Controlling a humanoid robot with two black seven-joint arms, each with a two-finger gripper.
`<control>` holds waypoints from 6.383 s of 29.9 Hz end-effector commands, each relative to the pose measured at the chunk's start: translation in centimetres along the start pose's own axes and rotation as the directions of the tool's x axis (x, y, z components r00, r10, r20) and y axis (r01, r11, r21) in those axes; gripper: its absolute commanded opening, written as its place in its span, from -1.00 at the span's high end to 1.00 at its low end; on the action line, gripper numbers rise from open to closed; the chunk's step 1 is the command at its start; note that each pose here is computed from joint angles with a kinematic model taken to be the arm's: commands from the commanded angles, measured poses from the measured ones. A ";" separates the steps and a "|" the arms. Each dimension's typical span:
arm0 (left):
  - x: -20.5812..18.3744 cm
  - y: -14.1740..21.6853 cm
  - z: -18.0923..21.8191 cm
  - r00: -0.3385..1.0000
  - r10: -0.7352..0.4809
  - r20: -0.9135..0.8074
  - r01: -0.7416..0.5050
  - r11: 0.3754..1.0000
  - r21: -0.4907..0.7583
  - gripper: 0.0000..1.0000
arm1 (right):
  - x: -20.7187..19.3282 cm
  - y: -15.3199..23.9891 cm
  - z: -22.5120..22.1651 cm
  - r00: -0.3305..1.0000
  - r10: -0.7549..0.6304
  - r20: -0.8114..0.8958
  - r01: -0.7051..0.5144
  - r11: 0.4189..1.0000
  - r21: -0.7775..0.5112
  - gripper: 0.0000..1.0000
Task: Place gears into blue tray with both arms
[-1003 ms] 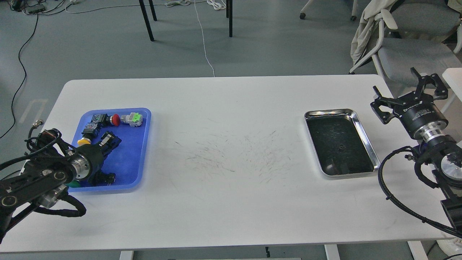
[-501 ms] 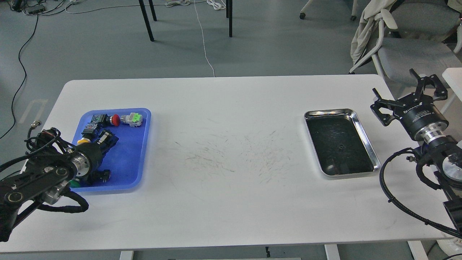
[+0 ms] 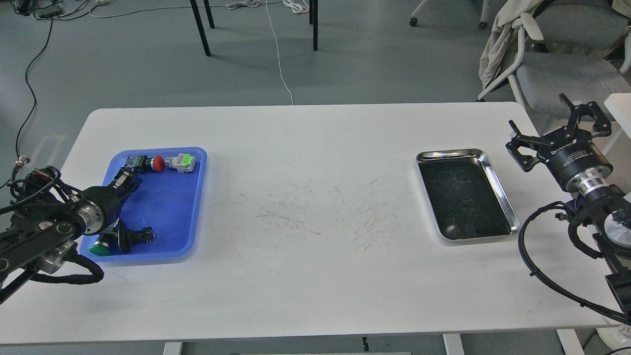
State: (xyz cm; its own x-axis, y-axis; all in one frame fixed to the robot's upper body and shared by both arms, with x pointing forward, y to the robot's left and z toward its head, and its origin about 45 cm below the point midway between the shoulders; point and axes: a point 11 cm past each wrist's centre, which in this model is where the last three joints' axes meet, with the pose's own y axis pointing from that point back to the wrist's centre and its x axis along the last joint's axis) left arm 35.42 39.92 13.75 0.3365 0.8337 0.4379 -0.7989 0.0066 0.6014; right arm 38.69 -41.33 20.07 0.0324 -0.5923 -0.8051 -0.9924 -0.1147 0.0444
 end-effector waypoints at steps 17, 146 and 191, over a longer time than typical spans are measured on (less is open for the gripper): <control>-1.8 -0.1 0.0 0.998 -0.045 0.038 0.045 0.999 0.000 -0.95 | 0.0 0.0 0.0 1.000 -0.001 0.000 0.001 1.000 0.001 -0.94; -4.8 3.9 14.2 0.934 -0.176 0.311 0.272 0.915 -0.298 -0.99 | -0.1 0.0 -0.4 1.000 -0.003 -0.004 0.003 1.000 0.008 -0.95; -3.7 -4.5 17.5 0.816 -0.176 -0.551 -0.110 0.888 -0.446 -0.99 | -6.4 1.9 2.6 -0.315 -0.751 -0.581 -0.547 0.643 -0.536 -0.97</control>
State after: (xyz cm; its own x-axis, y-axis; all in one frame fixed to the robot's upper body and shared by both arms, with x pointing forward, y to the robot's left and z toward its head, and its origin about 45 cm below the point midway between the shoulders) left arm 46.52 26.75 21.02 0.1450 0.9819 -0.1221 -0.9680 0.1664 0.1881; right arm 36.12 -35.93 25.45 0.7791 -0.2848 0.5584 -0.6201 -0.2194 0.7532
